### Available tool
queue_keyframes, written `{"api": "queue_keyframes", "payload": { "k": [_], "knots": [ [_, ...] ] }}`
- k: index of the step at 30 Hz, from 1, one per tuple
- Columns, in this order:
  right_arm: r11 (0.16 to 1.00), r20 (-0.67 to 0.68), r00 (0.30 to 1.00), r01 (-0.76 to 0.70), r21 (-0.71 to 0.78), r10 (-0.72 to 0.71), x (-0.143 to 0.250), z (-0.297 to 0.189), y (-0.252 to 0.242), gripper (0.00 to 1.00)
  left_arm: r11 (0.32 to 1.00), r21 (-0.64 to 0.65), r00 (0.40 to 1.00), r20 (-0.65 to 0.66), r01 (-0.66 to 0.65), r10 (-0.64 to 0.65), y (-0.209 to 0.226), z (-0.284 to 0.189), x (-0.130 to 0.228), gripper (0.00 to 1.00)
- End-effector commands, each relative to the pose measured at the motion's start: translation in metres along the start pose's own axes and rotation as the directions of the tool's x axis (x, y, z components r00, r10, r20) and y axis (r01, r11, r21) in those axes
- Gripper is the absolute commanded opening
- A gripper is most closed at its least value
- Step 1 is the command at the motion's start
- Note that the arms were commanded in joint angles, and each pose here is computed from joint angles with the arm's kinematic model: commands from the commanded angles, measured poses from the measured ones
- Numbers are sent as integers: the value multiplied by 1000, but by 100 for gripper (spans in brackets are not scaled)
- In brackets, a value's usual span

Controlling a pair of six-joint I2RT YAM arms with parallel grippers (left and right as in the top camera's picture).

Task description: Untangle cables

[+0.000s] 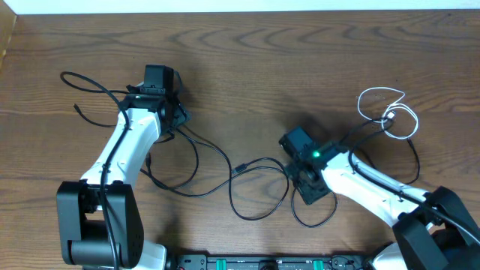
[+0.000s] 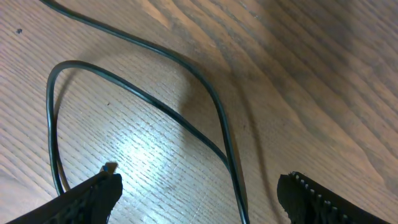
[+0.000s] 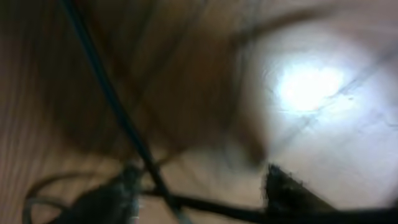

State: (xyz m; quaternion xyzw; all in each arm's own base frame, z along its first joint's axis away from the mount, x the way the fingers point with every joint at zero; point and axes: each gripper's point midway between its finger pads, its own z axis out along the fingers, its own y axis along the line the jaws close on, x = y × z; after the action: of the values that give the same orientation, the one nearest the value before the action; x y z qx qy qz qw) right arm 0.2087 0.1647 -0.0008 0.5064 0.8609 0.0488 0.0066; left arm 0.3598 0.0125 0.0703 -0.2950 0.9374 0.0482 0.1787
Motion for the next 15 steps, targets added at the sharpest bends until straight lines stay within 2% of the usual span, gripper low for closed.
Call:
{"api": "queue_keyframes", "payload": {
  "k": [1, 5, 15],
  "knots": [
    [1000, 32, 999, -6, 5, 6, -7, 16, -13, 39, 1000, -11, 1000, -4, -1, 1, 2, 3, 0, 85],
    [1000, 73, 997, -6, -3, 6, -15, 21, -17, 1, 1000, -11, 1000, -4, -1, 1, 2, 3, 0, 85],
    [999, 92, 995, 37, -13, -35, -18, 18, -14, 1, 1000, -11, 1000, -3, -1, 1, 2, 3, 0, 86]
  ]
}}
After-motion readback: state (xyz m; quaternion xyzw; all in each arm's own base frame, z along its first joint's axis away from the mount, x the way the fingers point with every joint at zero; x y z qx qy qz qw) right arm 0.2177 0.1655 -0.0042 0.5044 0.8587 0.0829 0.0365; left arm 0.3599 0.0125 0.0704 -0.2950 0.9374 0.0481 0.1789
